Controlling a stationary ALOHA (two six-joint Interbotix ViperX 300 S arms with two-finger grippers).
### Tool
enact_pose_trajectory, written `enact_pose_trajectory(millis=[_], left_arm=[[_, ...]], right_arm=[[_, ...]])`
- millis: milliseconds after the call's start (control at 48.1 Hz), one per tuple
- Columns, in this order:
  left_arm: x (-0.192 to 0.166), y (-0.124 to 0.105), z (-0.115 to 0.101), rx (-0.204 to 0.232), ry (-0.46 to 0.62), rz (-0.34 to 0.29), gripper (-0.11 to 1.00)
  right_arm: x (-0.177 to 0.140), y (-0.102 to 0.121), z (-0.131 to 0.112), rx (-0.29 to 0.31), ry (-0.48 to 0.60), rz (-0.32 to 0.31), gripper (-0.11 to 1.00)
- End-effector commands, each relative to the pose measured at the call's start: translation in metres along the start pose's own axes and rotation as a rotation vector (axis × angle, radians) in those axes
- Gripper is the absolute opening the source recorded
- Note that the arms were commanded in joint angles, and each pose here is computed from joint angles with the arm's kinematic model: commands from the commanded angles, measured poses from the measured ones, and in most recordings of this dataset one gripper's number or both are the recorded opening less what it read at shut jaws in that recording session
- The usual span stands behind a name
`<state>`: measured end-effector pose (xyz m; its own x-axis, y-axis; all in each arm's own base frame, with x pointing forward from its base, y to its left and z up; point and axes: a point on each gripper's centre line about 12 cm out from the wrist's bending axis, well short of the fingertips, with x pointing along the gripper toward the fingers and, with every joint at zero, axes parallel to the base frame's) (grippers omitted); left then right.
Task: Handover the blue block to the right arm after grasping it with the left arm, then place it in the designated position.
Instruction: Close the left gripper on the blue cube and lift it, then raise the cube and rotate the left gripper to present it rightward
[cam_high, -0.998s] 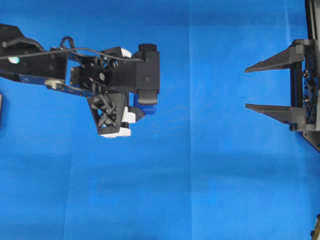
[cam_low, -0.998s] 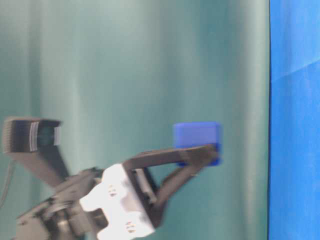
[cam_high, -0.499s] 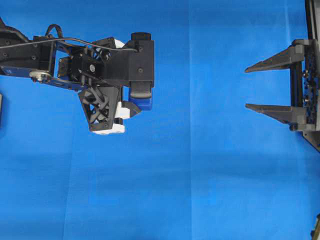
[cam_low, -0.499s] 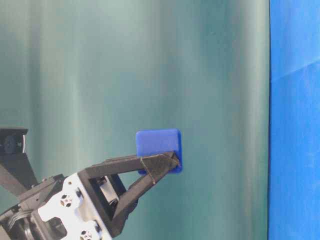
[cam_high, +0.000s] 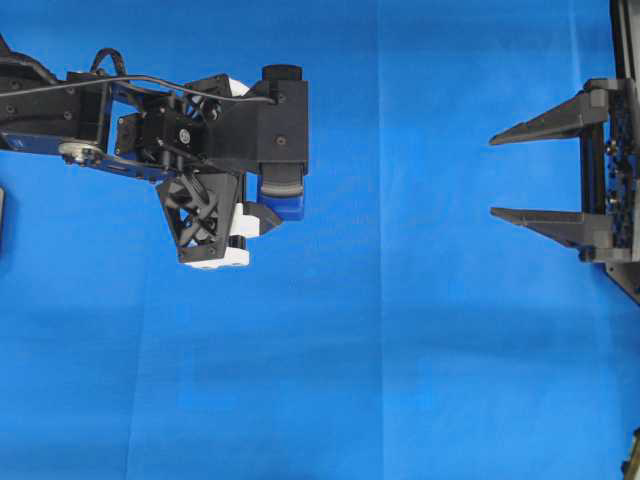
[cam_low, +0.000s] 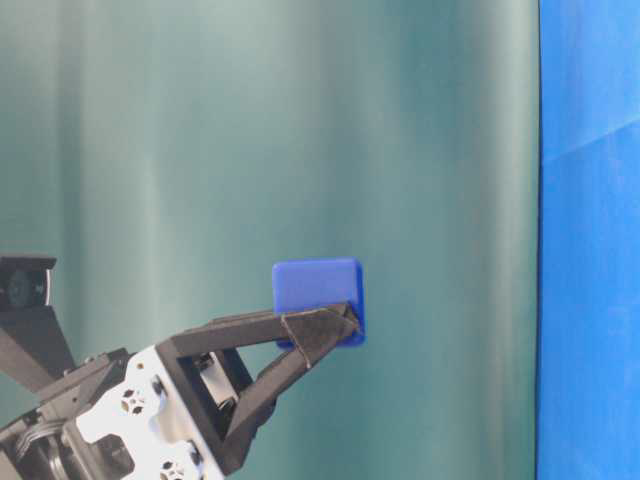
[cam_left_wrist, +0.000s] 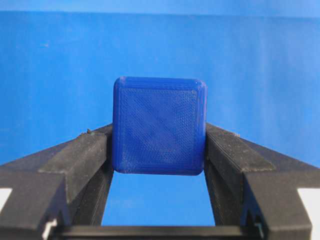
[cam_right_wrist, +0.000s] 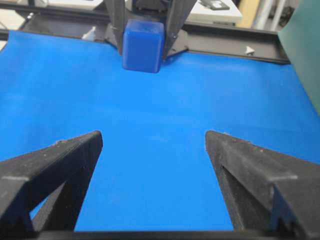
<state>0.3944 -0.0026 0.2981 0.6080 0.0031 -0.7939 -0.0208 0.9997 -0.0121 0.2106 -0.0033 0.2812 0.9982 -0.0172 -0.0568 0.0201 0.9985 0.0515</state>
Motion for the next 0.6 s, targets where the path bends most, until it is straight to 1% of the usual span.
enact_pose_trajectory(millis=[0, 582], left_arm=[[-0.0171, -0.0005, 0.0103, 0.003, -0.055, -0.001, 0.47], [-0.0172, -0.0005, 0.0123, 0.005, -0.072, 0.0, 0.47]], right_arm=[[0.0022, 0.0005, 0.0113, 0.005, -0.026, 0.001, 0.97], [0.002, 0.0005, 0.0116, 0.005, -0.028, 0.001, 0.97]])
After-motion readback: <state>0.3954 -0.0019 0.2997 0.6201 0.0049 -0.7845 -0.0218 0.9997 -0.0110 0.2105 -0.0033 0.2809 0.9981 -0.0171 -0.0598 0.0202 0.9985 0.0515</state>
